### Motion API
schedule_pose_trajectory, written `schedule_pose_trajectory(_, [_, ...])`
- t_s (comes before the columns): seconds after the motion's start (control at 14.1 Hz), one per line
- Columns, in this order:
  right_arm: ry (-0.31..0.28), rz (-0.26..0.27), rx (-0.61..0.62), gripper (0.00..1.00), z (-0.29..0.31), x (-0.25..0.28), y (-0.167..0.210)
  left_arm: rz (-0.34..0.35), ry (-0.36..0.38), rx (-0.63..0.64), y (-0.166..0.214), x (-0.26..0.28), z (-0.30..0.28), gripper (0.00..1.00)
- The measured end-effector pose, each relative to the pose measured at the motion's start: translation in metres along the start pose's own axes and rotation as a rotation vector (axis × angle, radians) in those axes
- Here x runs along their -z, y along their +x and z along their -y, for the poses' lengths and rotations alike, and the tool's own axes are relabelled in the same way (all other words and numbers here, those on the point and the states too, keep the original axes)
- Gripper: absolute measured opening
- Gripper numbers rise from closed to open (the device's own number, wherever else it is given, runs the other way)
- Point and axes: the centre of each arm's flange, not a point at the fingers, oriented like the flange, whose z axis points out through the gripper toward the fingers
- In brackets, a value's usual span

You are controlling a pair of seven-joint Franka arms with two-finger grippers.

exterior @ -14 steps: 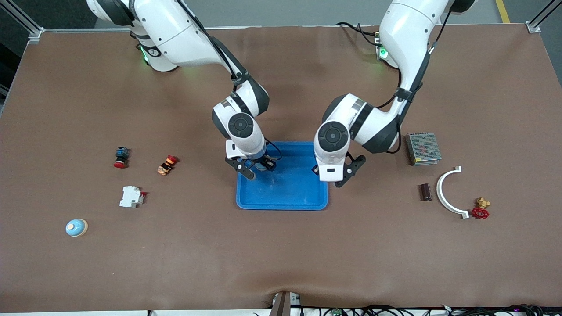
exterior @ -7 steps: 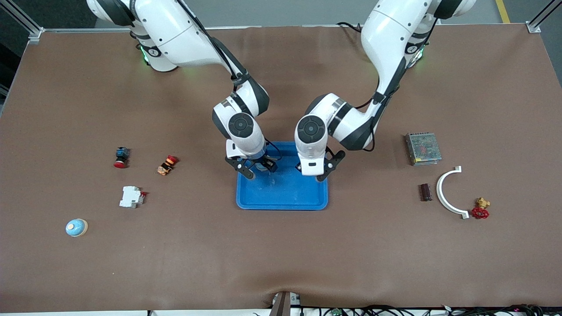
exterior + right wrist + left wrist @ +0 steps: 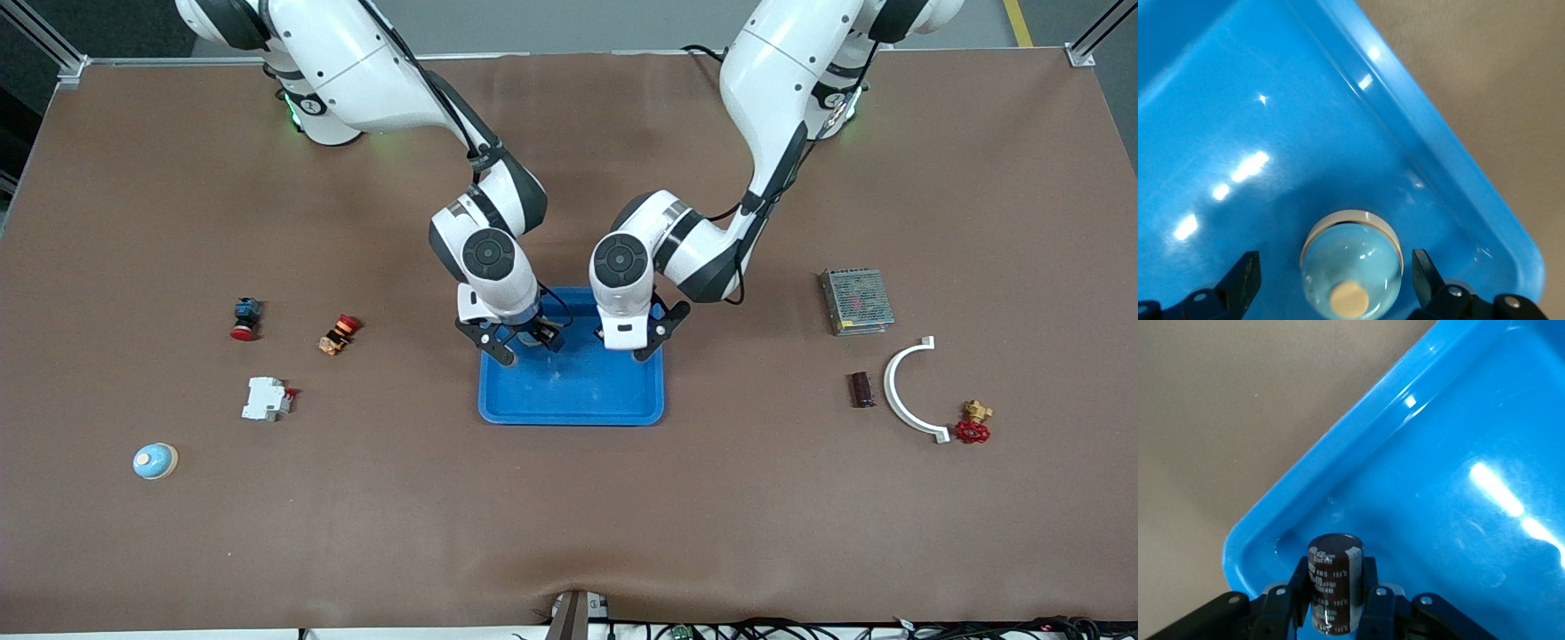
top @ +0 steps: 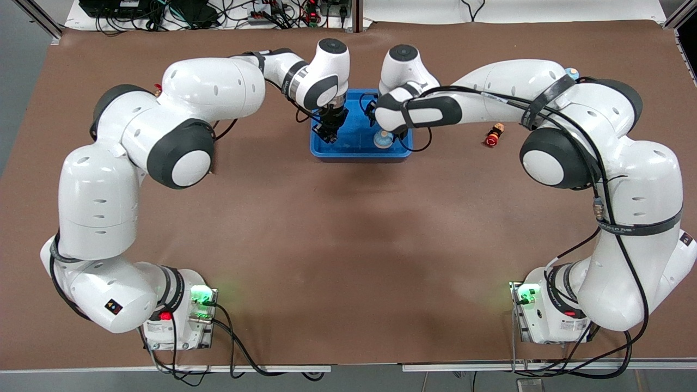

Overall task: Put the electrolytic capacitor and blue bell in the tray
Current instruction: 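Lower the bell and the capacitor into the tray and open both grippers, then move the right gripper to the second bell while the left gripper reaches the capacitor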

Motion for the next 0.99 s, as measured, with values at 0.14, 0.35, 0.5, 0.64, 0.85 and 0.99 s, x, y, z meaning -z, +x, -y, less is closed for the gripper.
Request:
schedule_pose_trajectory(0.14, [-0.021, 0.001, 0.001, 1.0, 0.003, 0.026, 0.015, 0.0, 0.002, 0.0, 0.0, -0.001, 0.001, 0.34])
schedule_pose_trajectory(0.35, [-0.025, 0.001, 0.029, 1.0, -0.008, 0.066, 0.058, 0.0, 0.007, -0.001, -0.001, -0.004, 0.002, 0.34])
schedule_pose_trajectory(0.5, [-0.045, 0.011, 0.093, 1.0, -0.025, 0.09, 0.093, 0.0, 0.01, -0.001, -0.001, -0.005, 0.003, 0.34])
schedule_pose_trajectory(0.64, [-0.062, 0.02, 0.164, 1.0, -0.044, 0.114, 0.127, 0.001, 0.013, -0.001, -0.001, -0.007, 0.004, 0.34])
schedule_pose_trajectory(0.85, [-0.108, -0.019, 0.224, 1.0, -0.072, 0.144, 0.17, 0.001, 0.017, -0.001, -0.001, -0.009, 0.005, 0.34])
schedule_pose_trajectory(0.99, [-0.127, -0.044, 0.27, 1.0, -0.089, 0.157, 0.197, 0.001, 0.017, -0.001, -0.001, -0.01, 0.005, 0.39])
